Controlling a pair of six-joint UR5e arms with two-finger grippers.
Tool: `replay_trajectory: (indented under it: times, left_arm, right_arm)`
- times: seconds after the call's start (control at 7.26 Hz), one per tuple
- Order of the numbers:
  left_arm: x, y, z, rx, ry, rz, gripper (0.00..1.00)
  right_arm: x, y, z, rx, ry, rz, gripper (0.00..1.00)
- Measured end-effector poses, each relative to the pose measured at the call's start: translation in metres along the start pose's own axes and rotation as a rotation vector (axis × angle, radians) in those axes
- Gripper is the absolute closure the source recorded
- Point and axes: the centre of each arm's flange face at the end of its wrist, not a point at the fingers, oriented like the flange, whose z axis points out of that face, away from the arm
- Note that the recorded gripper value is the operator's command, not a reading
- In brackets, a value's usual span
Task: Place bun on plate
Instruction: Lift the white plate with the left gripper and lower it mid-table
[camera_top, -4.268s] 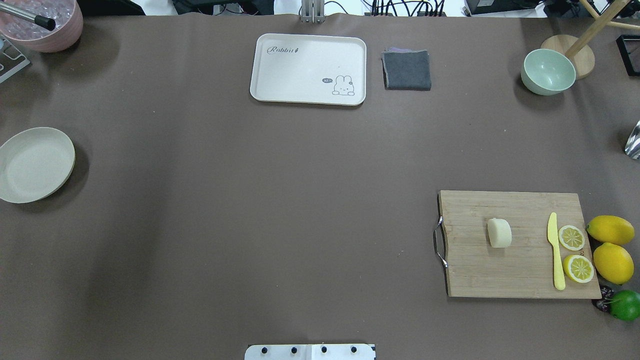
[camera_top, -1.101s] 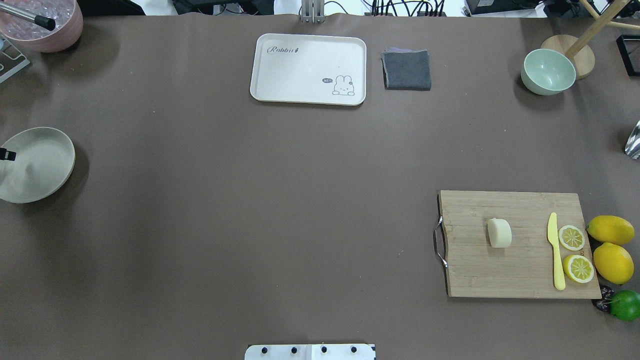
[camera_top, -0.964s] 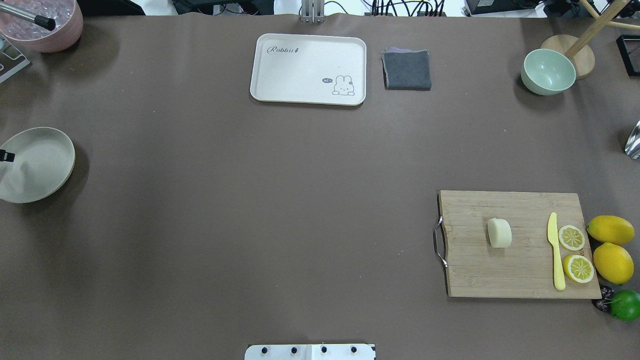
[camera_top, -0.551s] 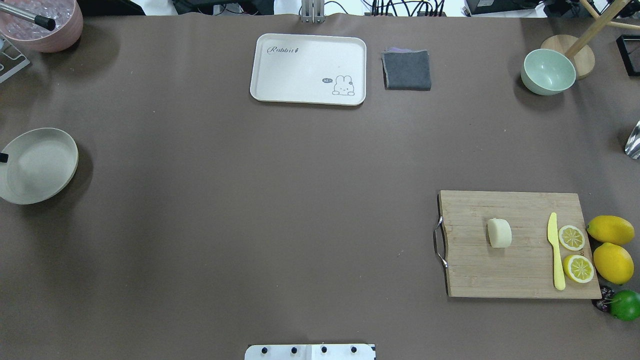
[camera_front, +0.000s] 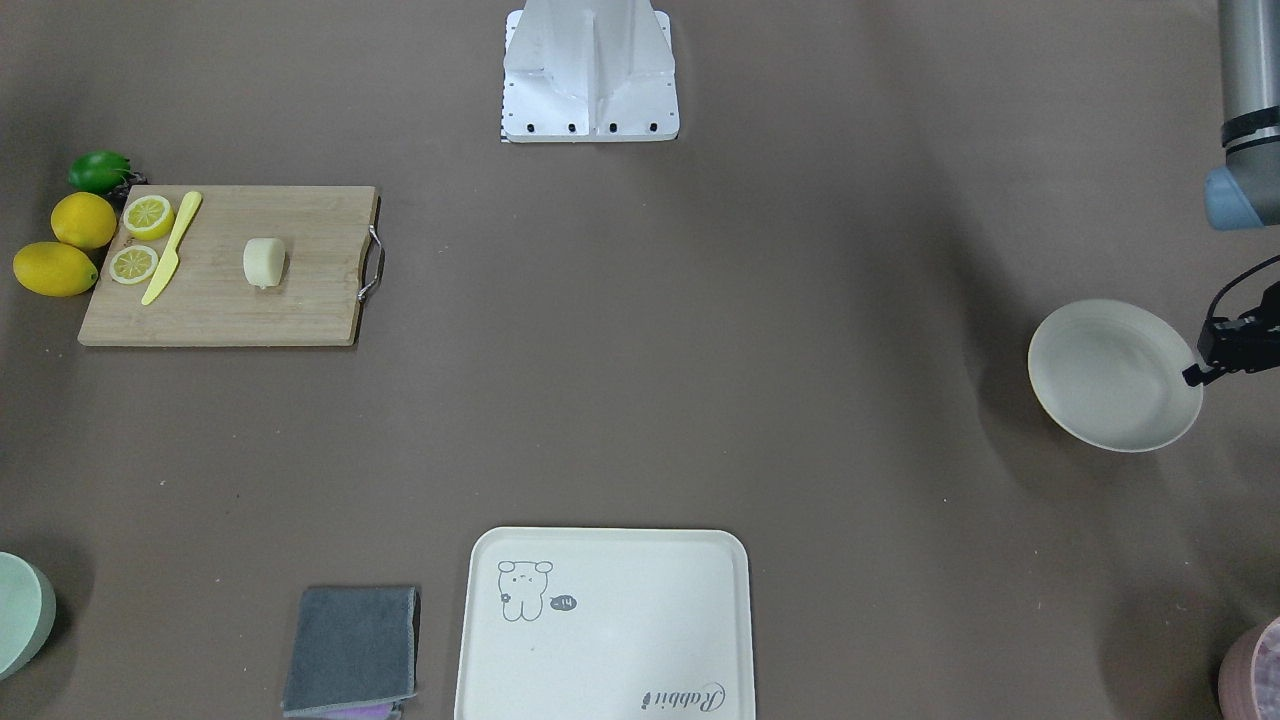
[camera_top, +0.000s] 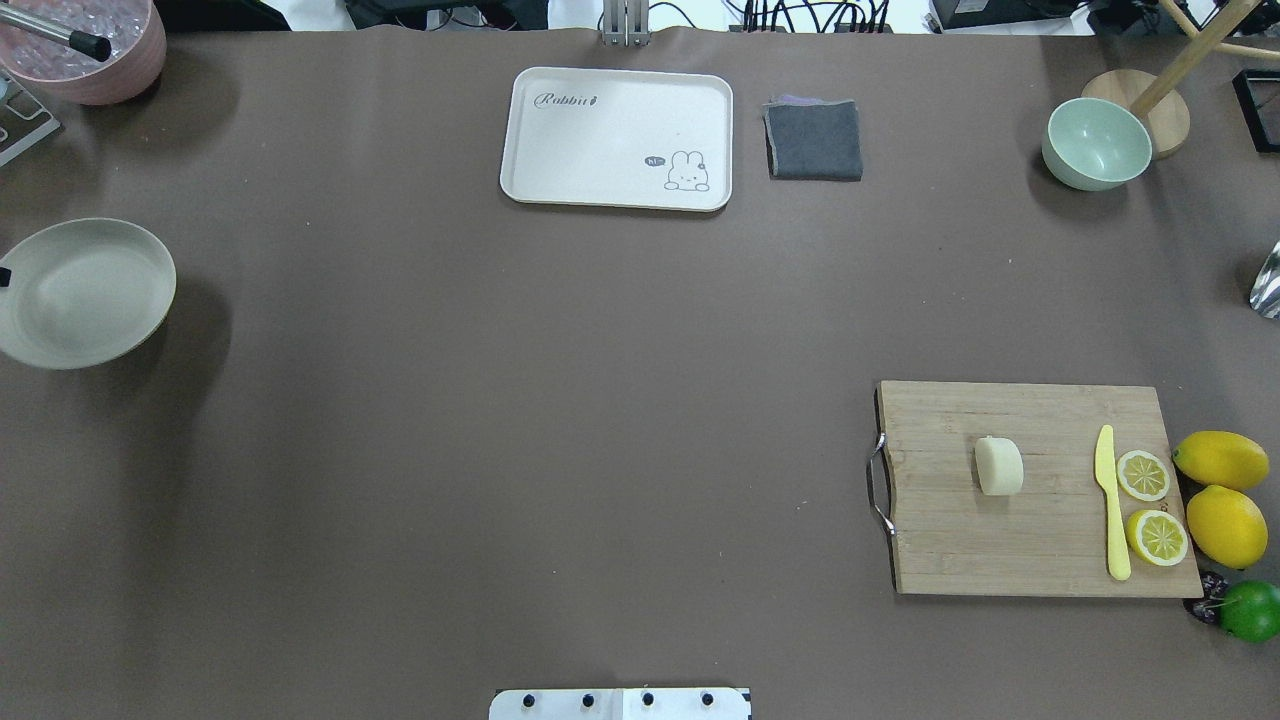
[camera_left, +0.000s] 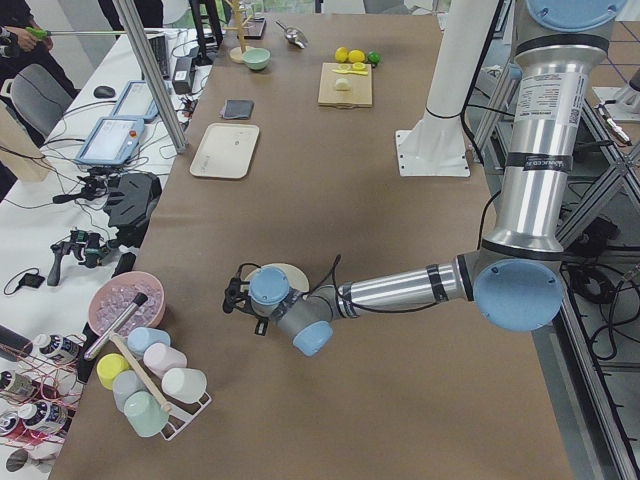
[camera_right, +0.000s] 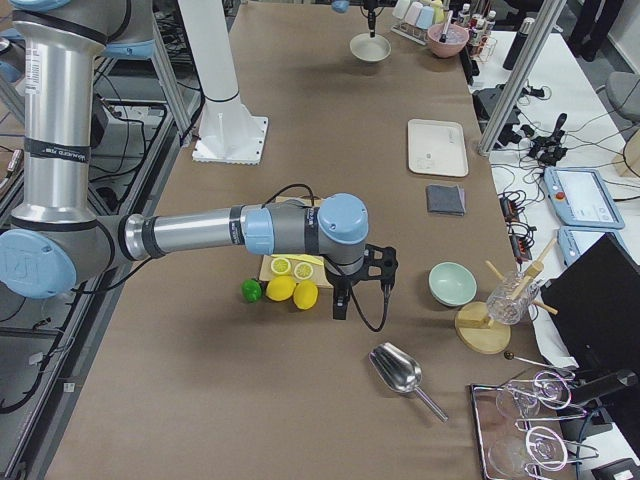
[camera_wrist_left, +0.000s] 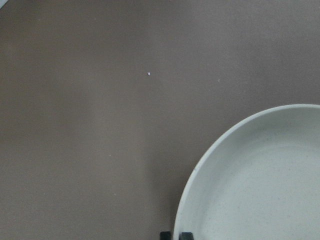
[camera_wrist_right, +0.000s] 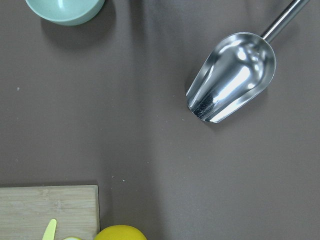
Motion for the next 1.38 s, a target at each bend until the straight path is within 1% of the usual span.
replay_trajectory:
  times: [0.14,0.28,0.41,0.55,0.69,0.83,1.1,1.38]
  left_arm:
    - [0.021,-0.022,-0.024,-0.005,0.038,-0.03,1.0]
    - [0.049,-0.038,-0.041,0.005,0.057,-0.06,1.0]
    - [0.086,-0.048,-0.045,0.019,0.062,-0.1,1.0]
    - [0.136,-0.05,-0.03,0.03,0.054,-0.132,1.0]
    - [0.191,-0.048,-0.006,0.045,0.046,-0.161,1.0]
    - [0.255,-0.044,0.022,0.061,0.053,-0.203,1.0]
    - [0.385,-0.018,0.08,0.082,0.098,-0.274,1.0]
    - [0.481,0.014,0.119,0.098,0.143,-0.324,1.0]
  right_arm:
    - [-0.002,-0.003,-0.001,0.006,-0.002,-0.01,0.0]
    - [-0.003,-0.004,-0.002,0.018,-0.003,-0.025,0.0]
    - [-0.005,-0.006,-0.002,0.032,-0.004,-0.041,0.0]
    - [-0.01,-0.008,0.0,0.038,-0.005,-0.056,0.0]
    - [-0.026,-0.013,0.001,0.039,-0.007,-0.074,0.0]
    - [-0.056,-0.024,0.003,0.038,-0.013,-0.092,0.0]
    - [-0.136,-0.043,0.014,0.019,-0.035,-0.088,0.0]
    - [-0.202,-0.038,0.026,0.001,-0.051,-0.065,0.0]
